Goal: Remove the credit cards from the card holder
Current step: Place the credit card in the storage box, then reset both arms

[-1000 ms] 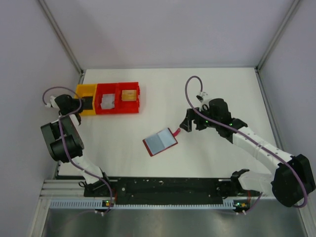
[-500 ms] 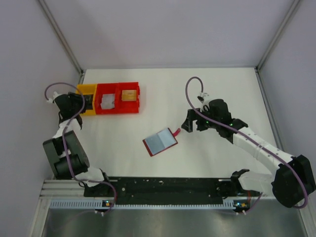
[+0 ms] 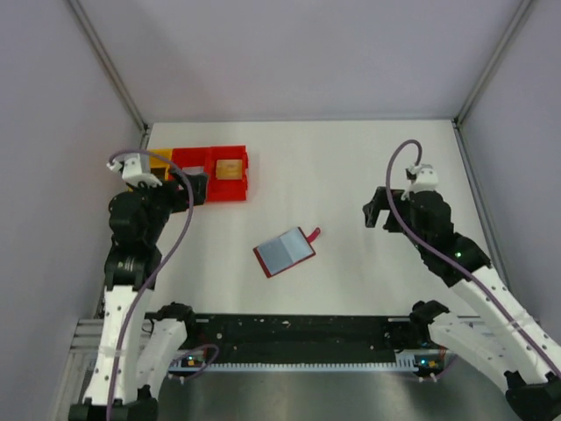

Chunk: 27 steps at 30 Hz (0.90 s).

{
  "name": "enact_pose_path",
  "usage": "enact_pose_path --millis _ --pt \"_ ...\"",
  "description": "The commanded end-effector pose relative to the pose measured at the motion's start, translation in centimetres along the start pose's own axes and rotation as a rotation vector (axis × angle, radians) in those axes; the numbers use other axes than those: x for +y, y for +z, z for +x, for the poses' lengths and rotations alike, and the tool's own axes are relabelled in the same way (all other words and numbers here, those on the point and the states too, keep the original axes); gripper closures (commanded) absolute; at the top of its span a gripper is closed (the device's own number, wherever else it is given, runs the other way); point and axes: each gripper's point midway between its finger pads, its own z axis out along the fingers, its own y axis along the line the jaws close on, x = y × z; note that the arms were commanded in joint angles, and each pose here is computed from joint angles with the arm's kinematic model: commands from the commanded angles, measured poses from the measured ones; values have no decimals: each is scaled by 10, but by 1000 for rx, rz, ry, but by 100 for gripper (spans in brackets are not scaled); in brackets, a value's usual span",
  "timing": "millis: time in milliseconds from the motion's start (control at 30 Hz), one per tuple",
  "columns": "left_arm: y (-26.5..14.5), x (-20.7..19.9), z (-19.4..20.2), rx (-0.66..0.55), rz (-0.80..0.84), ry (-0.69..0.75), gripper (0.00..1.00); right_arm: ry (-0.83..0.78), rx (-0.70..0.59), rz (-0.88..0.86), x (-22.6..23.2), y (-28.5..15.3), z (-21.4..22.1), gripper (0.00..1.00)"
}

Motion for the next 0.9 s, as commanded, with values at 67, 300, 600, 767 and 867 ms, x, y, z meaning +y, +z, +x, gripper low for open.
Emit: enact_pose_path --millis 67,300,600,767,867 --pt "-97 18 -16 -124 -178 186 1 69 -281 229 -51 -71 -57 2" --pt "-154 33 -18 -235 -282 178 2 93 -434 306 -79 -124 -72 2" --pt "-164 39 -12 -240 -299 153 3 99 -442 404 -101 -153 -68 2" --pt "-163 44 -8 -260 -301 159 4 74 -425 383 -97 -152 -67 2" --pt "-161 47 -4 -296 -290 135 4 50 -429 343 -89 -151 -73 1"
